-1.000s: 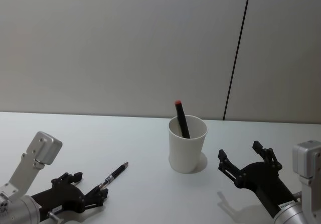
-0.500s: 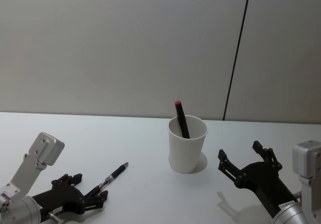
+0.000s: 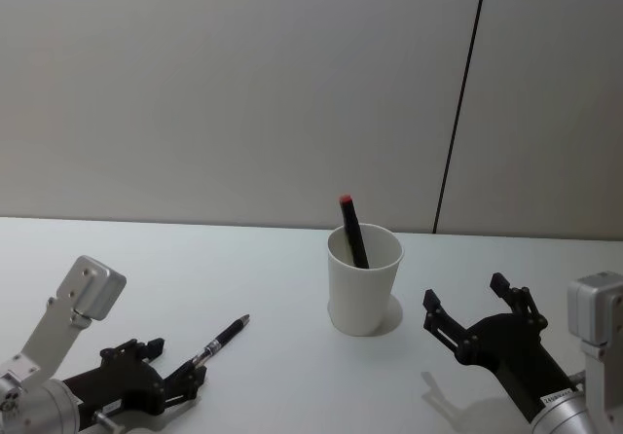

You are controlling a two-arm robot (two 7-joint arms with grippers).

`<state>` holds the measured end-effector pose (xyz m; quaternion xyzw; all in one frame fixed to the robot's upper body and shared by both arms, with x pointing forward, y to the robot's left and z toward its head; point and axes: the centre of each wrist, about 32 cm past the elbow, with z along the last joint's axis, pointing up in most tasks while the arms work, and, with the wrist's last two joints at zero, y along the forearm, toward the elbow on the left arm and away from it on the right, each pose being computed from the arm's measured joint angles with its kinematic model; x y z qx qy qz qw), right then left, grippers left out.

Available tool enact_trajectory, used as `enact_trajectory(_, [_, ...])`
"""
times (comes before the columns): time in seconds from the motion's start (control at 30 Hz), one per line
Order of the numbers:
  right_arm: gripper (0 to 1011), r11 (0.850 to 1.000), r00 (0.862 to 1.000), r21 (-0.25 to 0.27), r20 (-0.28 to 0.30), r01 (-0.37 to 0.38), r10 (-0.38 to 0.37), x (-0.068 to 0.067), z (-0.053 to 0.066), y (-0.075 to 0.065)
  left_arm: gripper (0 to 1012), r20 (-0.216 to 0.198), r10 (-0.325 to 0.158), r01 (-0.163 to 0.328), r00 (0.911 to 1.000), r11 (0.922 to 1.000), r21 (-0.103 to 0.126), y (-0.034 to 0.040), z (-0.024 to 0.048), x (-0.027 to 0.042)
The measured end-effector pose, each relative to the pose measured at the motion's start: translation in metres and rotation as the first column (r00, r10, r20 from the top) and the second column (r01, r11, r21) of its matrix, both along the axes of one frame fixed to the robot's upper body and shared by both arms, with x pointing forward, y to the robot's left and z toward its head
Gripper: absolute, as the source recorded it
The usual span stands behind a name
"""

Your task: Place the pen into the pen holder.

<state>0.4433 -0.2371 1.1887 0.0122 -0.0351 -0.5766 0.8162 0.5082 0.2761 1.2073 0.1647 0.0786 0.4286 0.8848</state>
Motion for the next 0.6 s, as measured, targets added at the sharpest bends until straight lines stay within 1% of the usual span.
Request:
enact_trajectory(0.07, [1001,1.0,1.0,0.0,0.0,0.0,0.0,0.0,0.0,0.0,788,0.0,0.0,0.0,1.0,1.0,0.0,-0.0001,0.0,0.0])
enact_trajectory(0.17, [1001,1.0,1.0,0.0,0.0,0.0,0.0,0.0,0.0,0.0,711,-0.001,0.0,0.0,1.0,1.0,0.0,-0.0001,0.0,0.0])
enact_trajectory(0.23, [1001,1.0,1.0,0.0,0.0,0.0,0.0,0.0,0.0,0.0,638,-0.001,0.0,0.0,1.0,1.0,0.0,-0.0002,0.0,0.0])
enact_trajectory(0.5, [1001,1.0,1.0,0.0,0.0,0.0,0.0,0.0,0.0,0.0,545,-0.002,-0.001,0.001,1.0,1.0,0.001,-0.0004,-0.0001,0.0])
enact_trajectory(0.6, [1001,1.0,1.0,0.0,0.0,0.0,0.0,0.0,0.0,0.0,528,-0.002,-0.001,0.001,1.0,1.0,0.001,-0.0004,-0.0001,0.0])
